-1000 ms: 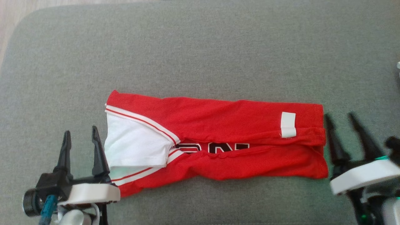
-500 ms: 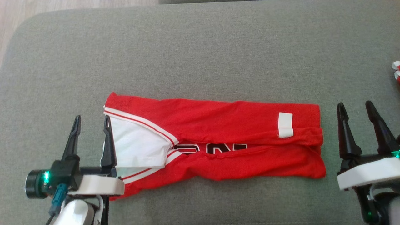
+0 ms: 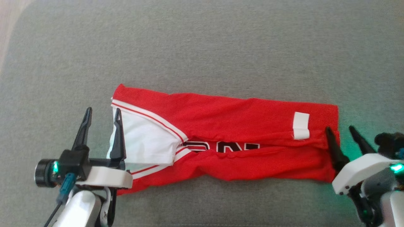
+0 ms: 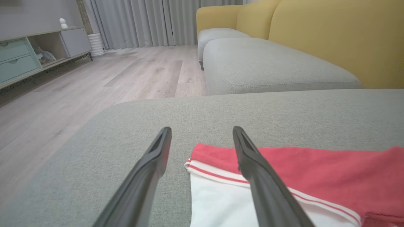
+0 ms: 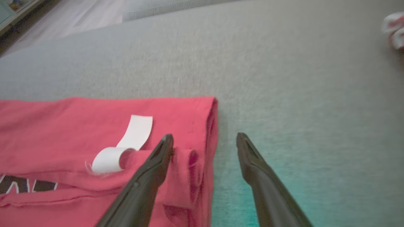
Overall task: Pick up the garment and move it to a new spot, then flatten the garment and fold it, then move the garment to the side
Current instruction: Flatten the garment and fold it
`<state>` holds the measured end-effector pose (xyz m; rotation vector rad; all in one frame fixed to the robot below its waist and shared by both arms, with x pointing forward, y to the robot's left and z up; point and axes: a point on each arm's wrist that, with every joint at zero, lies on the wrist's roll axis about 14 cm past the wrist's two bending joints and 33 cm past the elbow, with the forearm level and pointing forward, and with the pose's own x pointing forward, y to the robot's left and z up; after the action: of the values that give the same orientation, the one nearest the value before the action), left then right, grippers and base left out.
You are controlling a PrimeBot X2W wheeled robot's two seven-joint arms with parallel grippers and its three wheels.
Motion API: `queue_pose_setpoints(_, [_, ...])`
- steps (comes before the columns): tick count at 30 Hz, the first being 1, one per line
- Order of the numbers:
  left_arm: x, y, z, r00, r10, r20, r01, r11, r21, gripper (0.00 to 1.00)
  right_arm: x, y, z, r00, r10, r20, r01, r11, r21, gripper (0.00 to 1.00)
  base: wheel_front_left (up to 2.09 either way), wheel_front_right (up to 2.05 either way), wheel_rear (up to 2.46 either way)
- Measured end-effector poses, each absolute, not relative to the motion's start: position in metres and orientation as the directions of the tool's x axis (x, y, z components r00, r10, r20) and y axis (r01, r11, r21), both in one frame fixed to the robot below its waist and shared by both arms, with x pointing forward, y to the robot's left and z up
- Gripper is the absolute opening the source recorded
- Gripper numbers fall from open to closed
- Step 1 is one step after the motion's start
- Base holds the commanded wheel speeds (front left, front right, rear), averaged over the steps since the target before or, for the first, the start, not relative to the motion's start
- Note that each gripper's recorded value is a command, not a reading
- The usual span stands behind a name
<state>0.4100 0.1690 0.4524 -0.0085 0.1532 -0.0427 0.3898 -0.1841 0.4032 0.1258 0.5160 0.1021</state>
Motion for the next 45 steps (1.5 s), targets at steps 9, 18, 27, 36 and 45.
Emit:
queue_pose_setpoints(9, [0.404, 0.18, 0.432, 0.979, -0.005, -0.206, -0.001, 1.0, -0.03, 1.0, 0.368, -0.152, 0.354, 0.709, 0.236, -0.664, -0.096, 0.966, 0.24, 1.0, 0.0, 0.0, 0.0])
queue_pose_setpoints(18, [0.411, 0.178, 0.446, 0.99, -0.007, -0.139, 0.002, 0.999, -0.041, 1.0, 0.355, -0.138, 0.357, 0.672, 0.271, -0.689, -0.077, 0.951, 0.3, 0.0, 0.0, 0.0, 0.0])
queue_pose_setpoints(27, [0.41, 0.178, 0.458, 0.995, 0.004, -0.096, -0.009, 0.998, -0.057, 1.0, 0.373, -0.188, 0.386, 0.789, 0.126, -0.601, 0.015, 0.974, 0.225, 0.0, 0.0, 0.0, 0.0])
queue_pose_setpoints(36, [0.403, 0.178, 0.468, 0.997, 0.004, -0.071, -0.009, 0.998, -0.062, 1.0, 0.393, -0.222, 0.435, 0.866, 0.051, -0.497, 0.003, 0.994, 0.106, 0.0, 0.0, 0.0, 0.0])
queue_pose_setpoints(45, [0.39, 0.178, 0.474, 0.998, 0.004, -0.057, -0.008, 0.998, -0.065, 1.0, 0.392, -0.07, 0.477, 0.779, 0.467, -0.417, -0.392, 0.883, 0.257, 0.0, 0.0, 0.0, 0.0])
